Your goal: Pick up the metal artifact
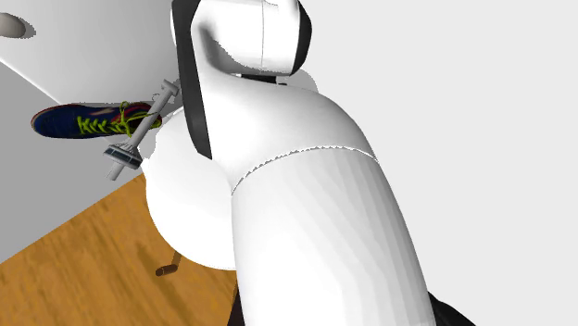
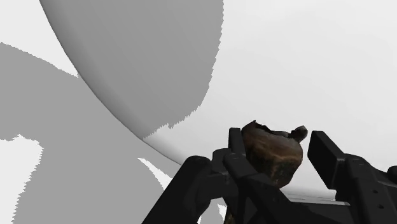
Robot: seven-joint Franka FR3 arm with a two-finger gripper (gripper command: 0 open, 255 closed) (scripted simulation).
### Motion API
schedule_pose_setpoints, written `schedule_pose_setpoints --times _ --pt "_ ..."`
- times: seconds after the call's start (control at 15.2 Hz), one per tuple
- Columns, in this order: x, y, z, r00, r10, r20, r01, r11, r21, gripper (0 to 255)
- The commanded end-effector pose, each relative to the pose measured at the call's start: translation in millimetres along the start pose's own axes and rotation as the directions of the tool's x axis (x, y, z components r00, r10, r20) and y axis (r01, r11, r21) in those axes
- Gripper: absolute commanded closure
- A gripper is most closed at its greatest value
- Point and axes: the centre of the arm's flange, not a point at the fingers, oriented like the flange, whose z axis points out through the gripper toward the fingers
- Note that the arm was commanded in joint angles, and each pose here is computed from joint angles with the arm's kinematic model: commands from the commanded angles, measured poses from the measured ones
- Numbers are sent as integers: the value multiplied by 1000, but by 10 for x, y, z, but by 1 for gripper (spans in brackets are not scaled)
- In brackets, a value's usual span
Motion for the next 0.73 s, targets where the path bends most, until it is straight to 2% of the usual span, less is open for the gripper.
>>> schedule_pose_setpoints --times 0.0,0.53,0.66 --pt "14 -15 -134 1000 2 -8 -2 1000 -1 255" --pt "46 -92 -548 1000 2 -8 -2 1000 -1 255" --pt "46 -94 -555 1000 2 -8 -2 1000 -1 255"
